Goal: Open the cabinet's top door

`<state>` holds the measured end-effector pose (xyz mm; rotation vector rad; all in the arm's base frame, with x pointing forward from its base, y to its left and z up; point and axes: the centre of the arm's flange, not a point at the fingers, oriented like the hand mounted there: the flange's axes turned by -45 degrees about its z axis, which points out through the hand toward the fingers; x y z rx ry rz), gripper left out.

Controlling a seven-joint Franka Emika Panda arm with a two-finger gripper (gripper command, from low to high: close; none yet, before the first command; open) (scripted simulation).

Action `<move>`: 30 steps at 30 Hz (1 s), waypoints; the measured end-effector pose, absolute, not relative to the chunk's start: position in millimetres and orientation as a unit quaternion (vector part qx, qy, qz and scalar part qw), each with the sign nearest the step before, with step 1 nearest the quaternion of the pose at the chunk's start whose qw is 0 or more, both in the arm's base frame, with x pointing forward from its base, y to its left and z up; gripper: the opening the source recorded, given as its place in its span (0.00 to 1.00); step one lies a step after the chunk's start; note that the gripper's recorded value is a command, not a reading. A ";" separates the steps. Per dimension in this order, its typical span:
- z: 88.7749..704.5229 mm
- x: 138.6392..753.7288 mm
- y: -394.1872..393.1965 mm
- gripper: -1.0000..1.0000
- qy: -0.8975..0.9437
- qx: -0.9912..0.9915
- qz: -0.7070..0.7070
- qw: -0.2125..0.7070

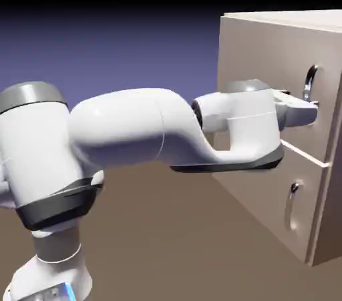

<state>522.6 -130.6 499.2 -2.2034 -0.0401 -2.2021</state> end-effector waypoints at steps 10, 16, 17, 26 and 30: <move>499.3 466.9 -112.7 0.00 0.026 -0.706 -0.707 -0.029; 499.3 425.1 -94.3 0.00 0.058 -0.704 -0.705 -0.060; 499.3 418.2 -90.8 0.00 0.063 -0.704 -0.704 -0.065; 499.3 362.2 -57.3 0.00 0.108 -0.698 -0.699 -0.110; 499.3 341.2 -42.1 0.00 0.126 -0.695 -0.696 -0.127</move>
